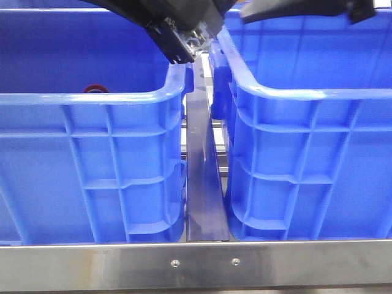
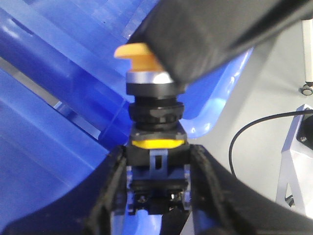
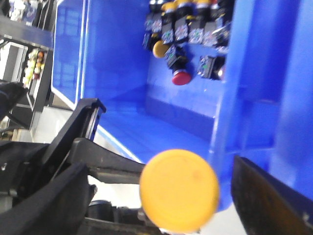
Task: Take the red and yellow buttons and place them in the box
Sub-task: 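Take the yellow button from the left gripper with the right gripper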
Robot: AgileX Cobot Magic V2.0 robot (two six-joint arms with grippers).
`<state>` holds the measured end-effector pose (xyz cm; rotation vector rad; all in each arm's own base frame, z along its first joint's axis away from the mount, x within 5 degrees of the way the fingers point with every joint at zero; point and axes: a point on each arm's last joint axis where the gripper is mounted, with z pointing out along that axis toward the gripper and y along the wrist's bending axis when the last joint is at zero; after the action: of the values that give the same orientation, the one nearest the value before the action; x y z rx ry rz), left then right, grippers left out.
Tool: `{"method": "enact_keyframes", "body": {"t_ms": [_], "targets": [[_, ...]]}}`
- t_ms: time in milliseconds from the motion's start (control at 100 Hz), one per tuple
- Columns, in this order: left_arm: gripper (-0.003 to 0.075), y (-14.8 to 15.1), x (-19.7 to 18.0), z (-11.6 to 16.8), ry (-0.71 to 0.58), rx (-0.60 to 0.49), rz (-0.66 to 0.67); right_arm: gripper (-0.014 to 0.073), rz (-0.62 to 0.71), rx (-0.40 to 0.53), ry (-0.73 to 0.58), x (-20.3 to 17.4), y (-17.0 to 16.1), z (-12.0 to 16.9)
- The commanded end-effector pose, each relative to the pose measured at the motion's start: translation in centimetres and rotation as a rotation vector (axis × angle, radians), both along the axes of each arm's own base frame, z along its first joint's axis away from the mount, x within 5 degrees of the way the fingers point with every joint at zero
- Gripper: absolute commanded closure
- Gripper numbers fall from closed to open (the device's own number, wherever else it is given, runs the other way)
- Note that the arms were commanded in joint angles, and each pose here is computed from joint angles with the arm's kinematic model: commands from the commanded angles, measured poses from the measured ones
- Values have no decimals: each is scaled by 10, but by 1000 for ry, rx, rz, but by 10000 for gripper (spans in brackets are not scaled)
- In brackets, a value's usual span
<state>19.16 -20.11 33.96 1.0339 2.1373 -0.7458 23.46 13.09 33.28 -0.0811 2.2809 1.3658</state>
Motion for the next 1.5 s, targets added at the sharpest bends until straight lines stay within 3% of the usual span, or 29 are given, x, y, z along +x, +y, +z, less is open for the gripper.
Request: {"method": "enact_keyframes", "body": {"t_ms": [0,110,280,410,510,620,710,850,1070,1260,1390,1490], "targets": [[625,0,-3,20,-47,-88,21,4,2,60,-57,-2,3,19],[625,0,-3,20,-47,-88,21,148,3,60,-57,-2,3,19],[625,-1,-3,20,-46,-87,20,490,6,61,-56,-2,3,19],[617,-1,-3,20,-49,-89,23,612,12,62,-54,-3,3,19],[516,-1,-3,20,-44,-86,19,625,18,62,-51,-3,3,19],[247,0,-4,19,-37,-81,12,625,27,64,-48,-4,4,19],[139,0,-5,18,-29,-75,6,625,34,65,-45,-5,4,19],[155,0,-7,17,-10,-61,-10,625,-4,66,-55,-1,-4,21],[174,0,-8,16,9,-63,-18,625,-160,62,-140,12,-47,40],[174,0,-9,16,11,-62,-20,625,-297,-35,-287,24,-89,46],[174,0,-9,16,11,-62,-20,625,-331,-131,-388,30,-100,43],[174,0,-9,16,11,-62,-20,625,-351,-167,-395,39,-103,35]]}}
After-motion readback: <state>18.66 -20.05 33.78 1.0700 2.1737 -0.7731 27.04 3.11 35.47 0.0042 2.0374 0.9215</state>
